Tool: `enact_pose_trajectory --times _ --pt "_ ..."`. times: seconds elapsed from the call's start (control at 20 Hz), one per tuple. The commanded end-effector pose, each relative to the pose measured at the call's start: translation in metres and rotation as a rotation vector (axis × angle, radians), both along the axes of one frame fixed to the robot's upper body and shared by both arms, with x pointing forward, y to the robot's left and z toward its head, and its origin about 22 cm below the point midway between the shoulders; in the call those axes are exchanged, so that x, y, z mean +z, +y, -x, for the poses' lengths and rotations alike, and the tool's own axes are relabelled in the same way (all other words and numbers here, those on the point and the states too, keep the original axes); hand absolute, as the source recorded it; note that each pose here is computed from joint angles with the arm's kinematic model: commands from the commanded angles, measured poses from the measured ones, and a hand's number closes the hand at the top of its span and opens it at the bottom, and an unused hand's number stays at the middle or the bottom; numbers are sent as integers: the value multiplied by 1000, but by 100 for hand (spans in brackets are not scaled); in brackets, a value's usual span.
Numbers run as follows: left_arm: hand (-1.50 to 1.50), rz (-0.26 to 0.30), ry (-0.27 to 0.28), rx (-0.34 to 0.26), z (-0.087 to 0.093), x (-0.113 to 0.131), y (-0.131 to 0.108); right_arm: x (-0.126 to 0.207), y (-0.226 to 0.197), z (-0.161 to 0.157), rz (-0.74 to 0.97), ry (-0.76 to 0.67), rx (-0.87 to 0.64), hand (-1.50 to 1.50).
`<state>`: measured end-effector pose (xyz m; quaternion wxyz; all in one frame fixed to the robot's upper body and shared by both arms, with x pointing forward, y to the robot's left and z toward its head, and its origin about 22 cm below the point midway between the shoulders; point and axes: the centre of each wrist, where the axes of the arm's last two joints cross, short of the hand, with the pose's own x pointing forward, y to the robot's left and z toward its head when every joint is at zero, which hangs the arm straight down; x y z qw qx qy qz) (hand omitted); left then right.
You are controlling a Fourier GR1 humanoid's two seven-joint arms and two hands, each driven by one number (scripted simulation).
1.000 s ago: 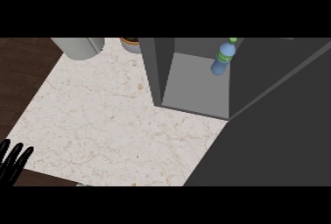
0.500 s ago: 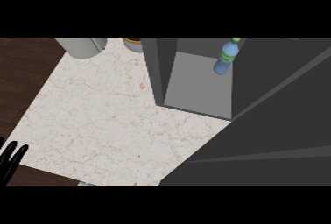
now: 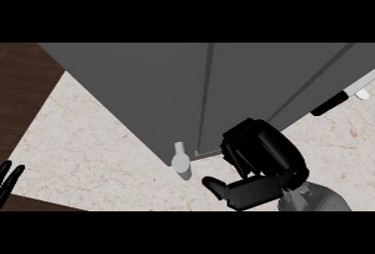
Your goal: Pick up the bottled water, place it into the cabinet and close the cabinet
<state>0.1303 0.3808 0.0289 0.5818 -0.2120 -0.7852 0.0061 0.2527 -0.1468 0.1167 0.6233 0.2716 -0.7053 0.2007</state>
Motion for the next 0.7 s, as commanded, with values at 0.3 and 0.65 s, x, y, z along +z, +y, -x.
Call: enact_pose_trajectory --times 0.3,0.65 --pt "-150 59 -14 23 5 -5 13 27 41 -114 71 27 -164 150" --pt "-150 45 -26 6 4 -1 6 25 50 -130 49 26 -180 150"
